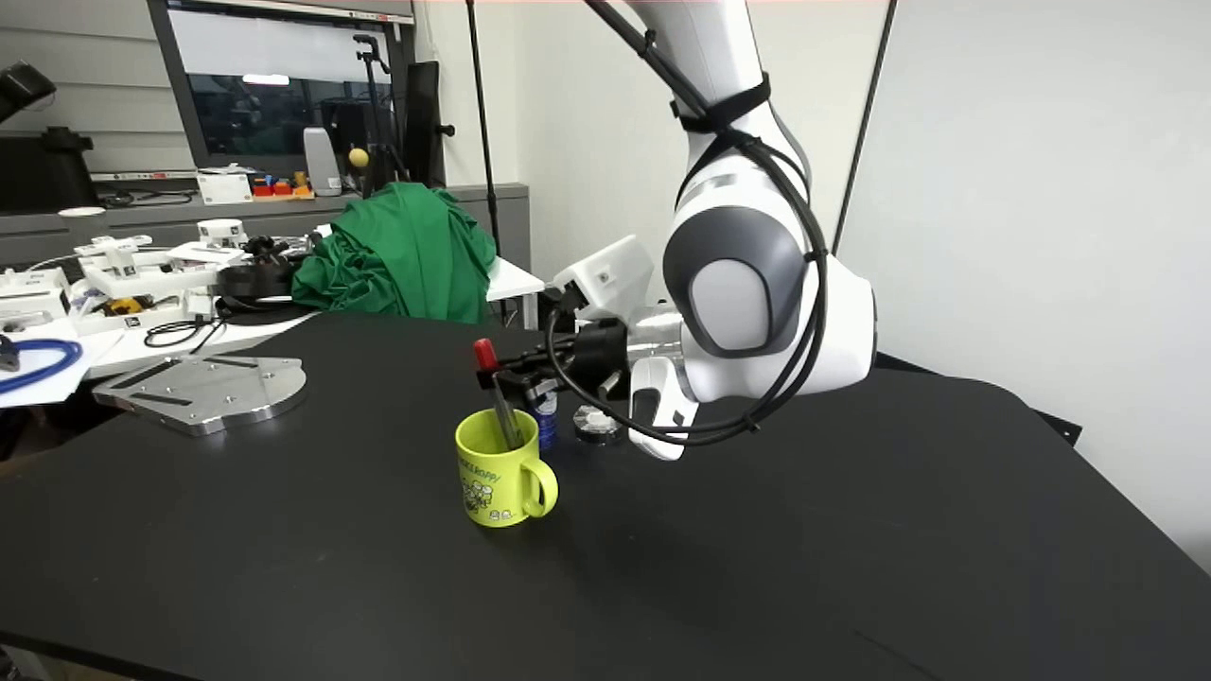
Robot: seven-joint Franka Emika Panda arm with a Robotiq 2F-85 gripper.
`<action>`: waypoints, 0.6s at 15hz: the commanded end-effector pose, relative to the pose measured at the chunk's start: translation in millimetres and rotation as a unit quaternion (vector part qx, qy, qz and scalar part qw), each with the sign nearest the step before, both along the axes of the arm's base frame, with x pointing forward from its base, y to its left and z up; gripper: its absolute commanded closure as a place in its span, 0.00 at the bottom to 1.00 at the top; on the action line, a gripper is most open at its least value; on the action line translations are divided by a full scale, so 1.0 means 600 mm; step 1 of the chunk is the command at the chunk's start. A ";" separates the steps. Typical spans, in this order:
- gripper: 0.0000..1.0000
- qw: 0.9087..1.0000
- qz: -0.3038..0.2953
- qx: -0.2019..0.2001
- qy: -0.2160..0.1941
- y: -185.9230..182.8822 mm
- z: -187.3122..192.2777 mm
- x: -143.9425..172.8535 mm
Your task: Pick the marker and put it in the cup
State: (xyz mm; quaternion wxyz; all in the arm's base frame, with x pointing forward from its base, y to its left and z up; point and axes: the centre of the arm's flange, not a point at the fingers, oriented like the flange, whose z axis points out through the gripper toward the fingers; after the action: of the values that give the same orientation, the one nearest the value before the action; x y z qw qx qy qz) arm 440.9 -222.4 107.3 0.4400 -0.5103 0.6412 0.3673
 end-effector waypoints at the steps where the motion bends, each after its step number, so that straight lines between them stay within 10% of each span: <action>1: 0.95 1.000 -0.005 0.007 -0.002 -0.006 -0.025 0.017; 2: 0.93 1.000 -0.002 0.007 -0.003 -0.005 -0.025 0.020; 3: 0.54 1.000 0.002 0.010 -0.008 -0.002 -0.020 0.024; 9: 0.21 0.998 0.026 0.001 -0.050 0.006 0.038 0.071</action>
State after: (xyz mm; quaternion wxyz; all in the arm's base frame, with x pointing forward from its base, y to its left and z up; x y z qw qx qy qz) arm 465.0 -217.5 110.8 0.4473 -0.5336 0.6188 0.3636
